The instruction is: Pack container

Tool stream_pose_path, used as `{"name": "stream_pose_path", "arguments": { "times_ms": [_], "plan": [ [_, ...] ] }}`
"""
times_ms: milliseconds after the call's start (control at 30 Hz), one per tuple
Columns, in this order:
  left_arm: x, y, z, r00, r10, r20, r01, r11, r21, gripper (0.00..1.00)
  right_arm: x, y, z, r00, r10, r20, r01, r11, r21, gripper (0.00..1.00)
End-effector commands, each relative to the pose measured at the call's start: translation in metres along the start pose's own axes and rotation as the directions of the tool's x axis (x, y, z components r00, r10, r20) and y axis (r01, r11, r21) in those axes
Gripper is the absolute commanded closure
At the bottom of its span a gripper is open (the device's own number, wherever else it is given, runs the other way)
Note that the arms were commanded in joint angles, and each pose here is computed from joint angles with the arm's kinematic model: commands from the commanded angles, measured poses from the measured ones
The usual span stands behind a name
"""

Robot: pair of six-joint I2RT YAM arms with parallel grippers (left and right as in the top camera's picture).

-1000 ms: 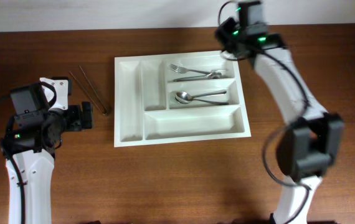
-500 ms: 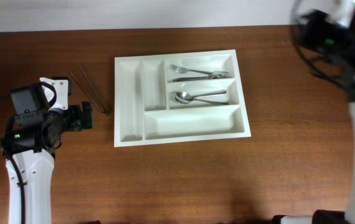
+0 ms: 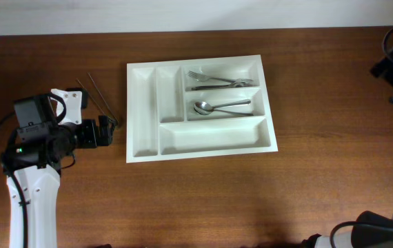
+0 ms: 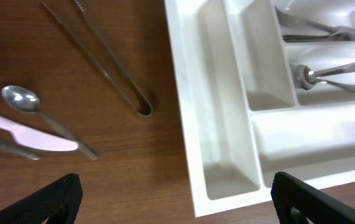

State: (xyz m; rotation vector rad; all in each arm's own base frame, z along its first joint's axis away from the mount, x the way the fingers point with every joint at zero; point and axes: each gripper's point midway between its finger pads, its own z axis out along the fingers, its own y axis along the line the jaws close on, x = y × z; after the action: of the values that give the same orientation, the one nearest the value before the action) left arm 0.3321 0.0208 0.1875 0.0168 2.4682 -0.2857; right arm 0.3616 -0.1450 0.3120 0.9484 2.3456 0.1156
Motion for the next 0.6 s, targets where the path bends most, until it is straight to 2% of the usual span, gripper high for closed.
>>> {"name": "stream_pose_path", "arguments": {
  "times_ms": [0, 100, 133, 333, 567],
  "plan": [
    [-0.006, 0.002, 0.005, 0.995, -0.105, 0.002, 0.105, 0.994, 0.006, 0.01, 0.0, -0.003, 0.005, 1.0, 0.006, -0.009, -0.006, 1.0, 0.011, 0.01],
    [0.008, 0.035, 0.01, 0.935, -0.355, -0.009, 0.348, 0.919, -0.183, 0.0, 0.0, -0.003, 0.005, 1.0, 0.006, -0.01, -0.006, 1.0, 0.011, 0.01],
    [0.012, 0.04, 0.013, 0.922, -0.386, -0.015, 0.374, 0.903, -0.21, 0.0, 0.0, -0.003, 0.005, 1.0, 0.006, -0.011, -0.006, 1.0, 0.011, 0.02],
    [0.012, 0.051, 0.04, 0.893, -0.442, -0.082, 0.413, 0.879, -0.239, 0.05, 0.0, -0.003, 0.005, 1.0, 0.006, -0.01, -0.006, 1.0, 0.011, 0.01],
    [-0.016, 0.071, 0.094, 0.888, -0.433, -0.156, 0.379, 0.88, -0.286, 0.1, 0.0, -0.003, 0.005, 1.0, 0.006, -0.011, -0.006, 1.0, 0.011, 0.02]
  ]
}}
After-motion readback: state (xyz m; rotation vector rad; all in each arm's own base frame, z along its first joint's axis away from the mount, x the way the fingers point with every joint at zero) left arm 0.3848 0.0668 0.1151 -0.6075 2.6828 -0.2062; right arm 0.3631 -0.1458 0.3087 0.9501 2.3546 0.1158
